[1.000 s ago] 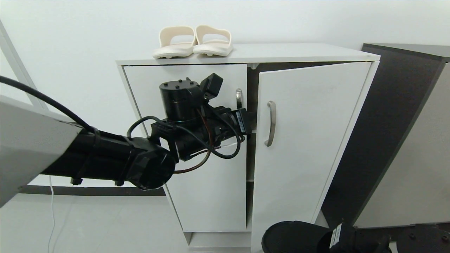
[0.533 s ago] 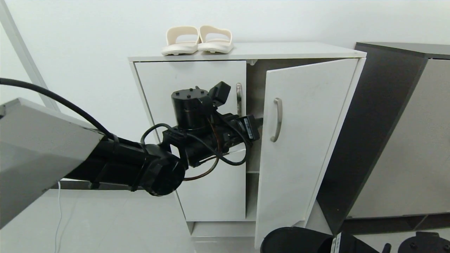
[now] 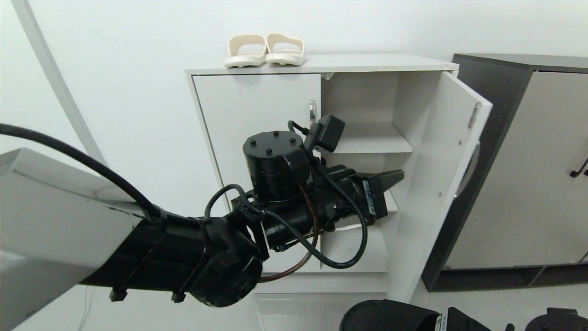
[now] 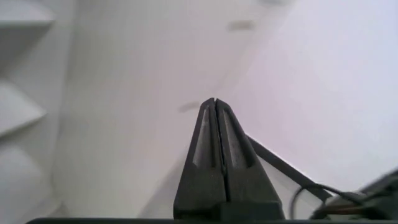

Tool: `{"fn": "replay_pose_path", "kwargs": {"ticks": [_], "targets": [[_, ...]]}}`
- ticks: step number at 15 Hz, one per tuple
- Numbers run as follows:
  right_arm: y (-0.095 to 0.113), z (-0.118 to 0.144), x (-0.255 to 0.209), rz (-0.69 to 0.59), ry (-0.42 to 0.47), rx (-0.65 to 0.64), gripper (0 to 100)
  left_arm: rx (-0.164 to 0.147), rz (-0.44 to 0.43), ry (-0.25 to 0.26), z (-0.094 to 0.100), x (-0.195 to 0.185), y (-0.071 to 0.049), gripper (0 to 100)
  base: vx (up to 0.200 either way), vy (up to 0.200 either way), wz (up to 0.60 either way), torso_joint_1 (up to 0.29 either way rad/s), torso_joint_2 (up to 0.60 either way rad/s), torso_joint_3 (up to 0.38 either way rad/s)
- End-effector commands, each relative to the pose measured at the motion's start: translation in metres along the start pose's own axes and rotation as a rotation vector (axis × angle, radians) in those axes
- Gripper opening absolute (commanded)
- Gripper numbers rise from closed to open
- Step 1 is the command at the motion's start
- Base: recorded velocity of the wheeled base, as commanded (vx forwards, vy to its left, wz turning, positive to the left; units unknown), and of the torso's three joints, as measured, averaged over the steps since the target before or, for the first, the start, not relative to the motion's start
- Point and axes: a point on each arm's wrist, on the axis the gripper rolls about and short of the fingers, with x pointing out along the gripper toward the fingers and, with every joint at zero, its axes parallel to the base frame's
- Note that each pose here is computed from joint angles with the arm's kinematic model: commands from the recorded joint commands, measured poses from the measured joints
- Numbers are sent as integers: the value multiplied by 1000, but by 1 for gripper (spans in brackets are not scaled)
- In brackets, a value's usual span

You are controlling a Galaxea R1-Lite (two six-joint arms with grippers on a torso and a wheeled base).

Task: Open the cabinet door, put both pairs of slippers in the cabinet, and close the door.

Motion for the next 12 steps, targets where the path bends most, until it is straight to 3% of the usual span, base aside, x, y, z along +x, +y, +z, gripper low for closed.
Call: {"fn": "replay_pose_path", "kwargs": {"ticks": [1, 5, 8, 9, 12], "targets": [[0, 1, 1, -1, -5, 2, 0, 4, 18, -14, 7, -10, 1, 0, 0, 0, 0, 0, 0, 0], [-17, 15, 16, -97, -60, 52, 0, 26, 90, -70, 38, -53, 4, 0, 0, 0, 0, 0, 0, 0], [-39, 30, 45, -354, -76, 122, 0, 46, 239, -39, 57, -109, -12, 0, 0, 0, 0, 0, 0, 0], [-44, 36, 57, -453, -91, 151, 0, 76, 325, -30, 57, -126, -19, 0, 0, 0, 0, 0, 0, 0], [-62, 62, 95, -694, -199, 272, 0, 235, 675, -67, 40, -196, -42, 0, 0, 0, 0, 0, 0, 0]]}}
